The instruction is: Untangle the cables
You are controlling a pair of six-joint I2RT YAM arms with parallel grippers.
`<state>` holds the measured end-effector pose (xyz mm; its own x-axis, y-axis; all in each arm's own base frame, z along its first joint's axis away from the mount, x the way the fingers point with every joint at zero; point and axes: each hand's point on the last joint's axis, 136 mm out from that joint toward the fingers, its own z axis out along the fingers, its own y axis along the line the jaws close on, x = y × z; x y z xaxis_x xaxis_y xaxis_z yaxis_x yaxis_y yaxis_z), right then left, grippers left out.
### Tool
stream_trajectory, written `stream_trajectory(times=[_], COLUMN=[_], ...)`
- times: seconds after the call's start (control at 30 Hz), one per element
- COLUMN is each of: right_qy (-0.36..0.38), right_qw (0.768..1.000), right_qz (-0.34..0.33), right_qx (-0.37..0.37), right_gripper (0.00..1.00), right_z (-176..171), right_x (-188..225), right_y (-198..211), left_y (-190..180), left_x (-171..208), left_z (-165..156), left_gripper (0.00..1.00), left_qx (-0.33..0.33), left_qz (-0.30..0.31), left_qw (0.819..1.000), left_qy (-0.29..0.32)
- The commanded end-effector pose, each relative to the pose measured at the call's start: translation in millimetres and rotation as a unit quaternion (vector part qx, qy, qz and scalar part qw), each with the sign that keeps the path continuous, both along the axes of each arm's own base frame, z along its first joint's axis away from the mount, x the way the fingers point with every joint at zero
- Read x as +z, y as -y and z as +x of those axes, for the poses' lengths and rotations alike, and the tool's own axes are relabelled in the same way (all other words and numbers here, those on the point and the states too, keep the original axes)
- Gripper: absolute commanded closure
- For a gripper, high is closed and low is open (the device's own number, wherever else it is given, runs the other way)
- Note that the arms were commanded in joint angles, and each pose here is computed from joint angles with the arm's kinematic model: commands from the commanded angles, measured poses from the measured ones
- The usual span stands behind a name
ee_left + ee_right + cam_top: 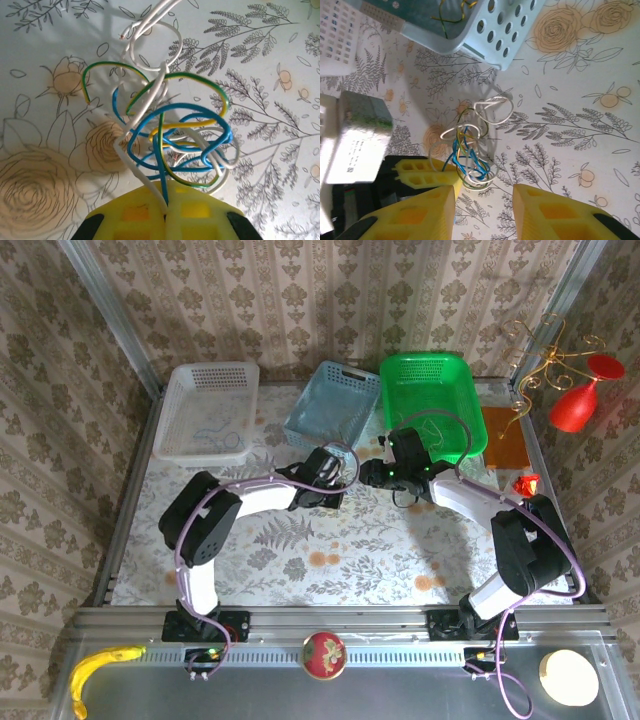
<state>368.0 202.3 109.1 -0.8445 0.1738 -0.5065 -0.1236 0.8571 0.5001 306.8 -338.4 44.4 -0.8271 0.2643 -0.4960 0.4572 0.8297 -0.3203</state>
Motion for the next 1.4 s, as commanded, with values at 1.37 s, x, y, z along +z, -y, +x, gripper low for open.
stream_trajectory(times=[1.37], right_qy=[-0.009], right_qw=[0.987], right_qz=[0.142], right_qx=[0.072], right_gripper=[0.46], right_z=[-29], right_x=[21], right_y=[-58], left_y=[-24], left_x=[78], left_z=[-41], left_gripper=[0.99], left_qx=[-0.047], left_qz=[-0.088], left_qw=[0.995], left_qy=[-0.004])
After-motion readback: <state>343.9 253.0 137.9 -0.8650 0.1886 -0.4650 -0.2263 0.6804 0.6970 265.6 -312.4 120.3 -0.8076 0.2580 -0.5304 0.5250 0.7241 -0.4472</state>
